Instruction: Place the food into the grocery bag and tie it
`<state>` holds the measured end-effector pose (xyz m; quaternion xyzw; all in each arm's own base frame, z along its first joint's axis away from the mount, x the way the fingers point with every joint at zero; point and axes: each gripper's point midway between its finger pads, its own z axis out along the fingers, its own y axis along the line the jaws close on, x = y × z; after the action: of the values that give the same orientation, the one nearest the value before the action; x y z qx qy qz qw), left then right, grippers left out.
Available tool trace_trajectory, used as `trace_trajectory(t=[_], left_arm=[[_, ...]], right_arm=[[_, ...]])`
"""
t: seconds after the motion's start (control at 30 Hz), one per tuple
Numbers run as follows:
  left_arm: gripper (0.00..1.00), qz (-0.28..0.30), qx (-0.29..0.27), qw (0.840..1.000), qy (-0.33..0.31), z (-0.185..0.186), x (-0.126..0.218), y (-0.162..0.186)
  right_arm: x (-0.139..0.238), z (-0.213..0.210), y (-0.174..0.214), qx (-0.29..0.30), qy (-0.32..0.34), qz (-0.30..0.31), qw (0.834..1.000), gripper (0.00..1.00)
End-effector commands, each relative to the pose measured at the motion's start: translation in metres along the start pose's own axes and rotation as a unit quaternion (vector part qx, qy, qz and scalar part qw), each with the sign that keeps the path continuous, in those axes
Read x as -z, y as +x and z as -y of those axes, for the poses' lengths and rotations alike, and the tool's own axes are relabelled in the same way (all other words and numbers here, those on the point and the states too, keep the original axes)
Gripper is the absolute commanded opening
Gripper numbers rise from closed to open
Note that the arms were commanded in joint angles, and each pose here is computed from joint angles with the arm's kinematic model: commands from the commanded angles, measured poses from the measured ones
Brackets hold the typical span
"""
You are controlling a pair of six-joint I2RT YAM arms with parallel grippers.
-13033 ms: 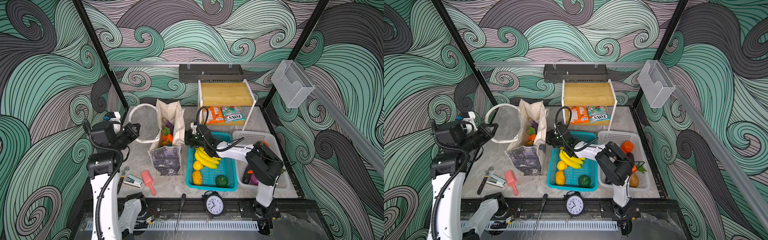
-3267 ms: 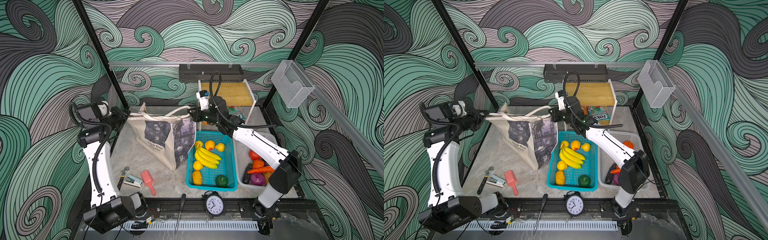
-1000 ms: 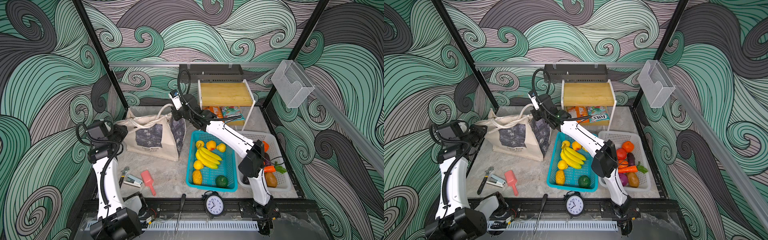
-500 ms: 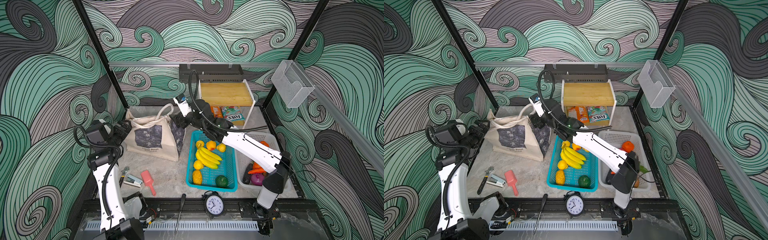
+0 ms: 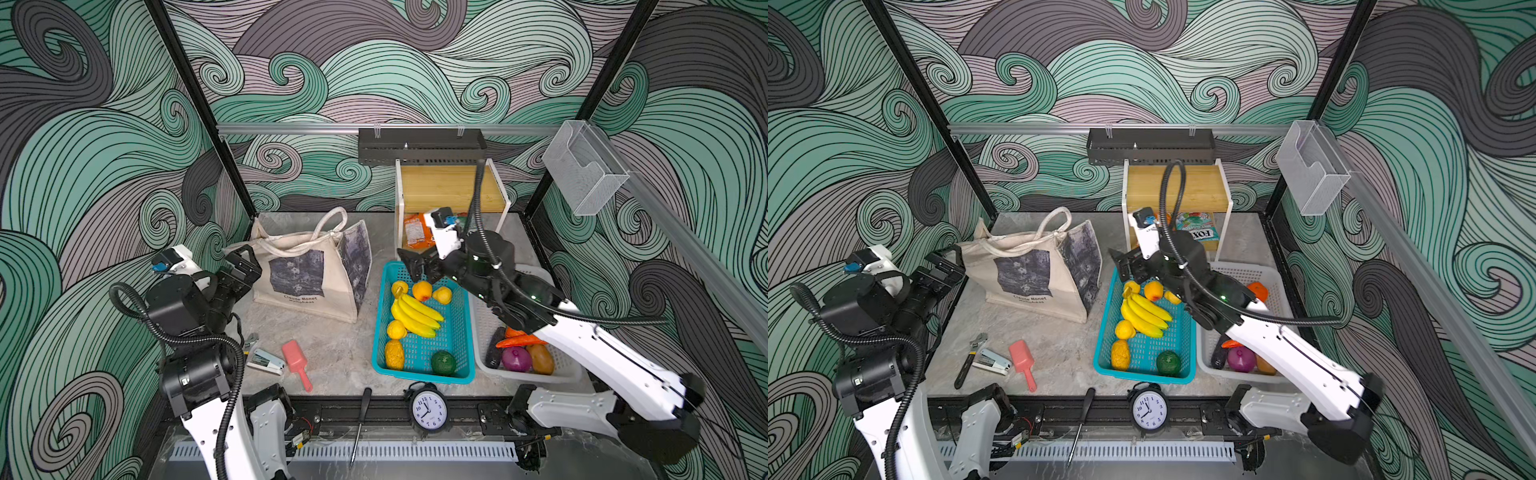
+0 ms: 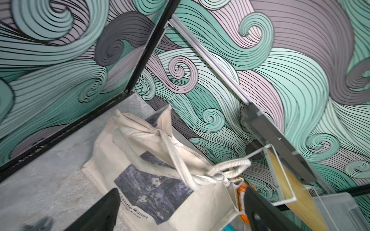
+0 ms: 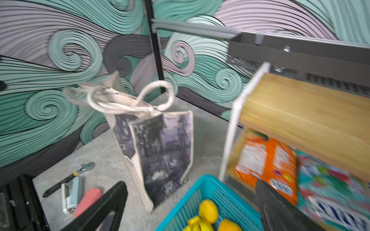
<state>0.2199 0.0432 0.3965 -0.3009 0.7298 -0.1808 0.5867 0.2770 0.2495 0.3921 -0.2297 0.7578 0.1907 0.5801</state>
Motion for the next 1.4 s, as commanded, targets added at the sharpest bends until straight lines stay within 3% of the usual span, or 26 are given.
trace_trajectory(t=[0.0, 0.27, 0.4, 0.5, 0.57, 0.63, 0.77, 0.93, 1.0, 1.23, 1.37], left_arm=[[0.99, -0.069, -0.003, 0.997, 0.044, 0.006, -0.002, 0.039], [0.99, -0.164, -0.068, 0.984, -0.006, -0.035, -0.033, 0.127], [0.99, -0.156, -0.114, 0.981, -0.019, -0.039, -0.043, 0.142], [0.98, -0.175, -0.144, 0.974, 0.001, -0.035, -0.063, 0.17], [0.99, -0.165, -0.17, 0.972, -0.015, -0.044, -0.081, 0.182], [0.99, -0.145, -0.195, 0.969, -0.043, -0.053, -0.093, 0.181], [0.99, -0.097, -0.267, 0.956, -0.076, -0.063, -0.115, 0.169], [0.99, -0.043, -0.268, 0.946, -0.176, -0.084, -0.127, 0.144], [0.99, -0.02, -0.275, 0.942, -0.193, -0.09, -0.134, 0.141], [0.98, 0.002, -0.349, 0.915, -0.204, -0.115, -0.16, 0.158], [0.99, -0.009, -0.34, 0.921, -0.192, -0.131, -0.175, 0.166]], right_arm=[[0.028, 0.056, 0.05, -0.054, 0.094, -0.055, 0.993, 1.0], [0.048, 0.135, 0.154, -0.175, 0.184, -0.115, 0.96, 1.0], [0.049, 0.159, 0.183, -0.194, 0.221, -0.133, 0.947, 1.0], [0.055, 0.191, 0.207, -0.199, 0.283, -0.162, 0.924, 1.0], [0.055, 0.211, 0.222, -0.237, 0.306, -0.171, 0.906, 1.0], [0.053, 0.224, 0.232, -0.25, 0.32, -0.171, 0.898, 1.0], [0.051, 0.247, 0.25, -0.196, 0.365, -0.148, 0.898, 1.0], [0.046, 0.247, 0.245, -0.139, 0.354, -0.05, 0.924, 0.97], [0.049, 0.25, 0.239, -0.119, 0.363, -0.022, 0.924, 0.97], [0.035, 0.267, 0.265, -0.093, 0.387, -0.063, 0.915, 0.98], [0.027, 0.275, 0.277, -0.074, 0.396, -0.072, 0.912, 0.97]])
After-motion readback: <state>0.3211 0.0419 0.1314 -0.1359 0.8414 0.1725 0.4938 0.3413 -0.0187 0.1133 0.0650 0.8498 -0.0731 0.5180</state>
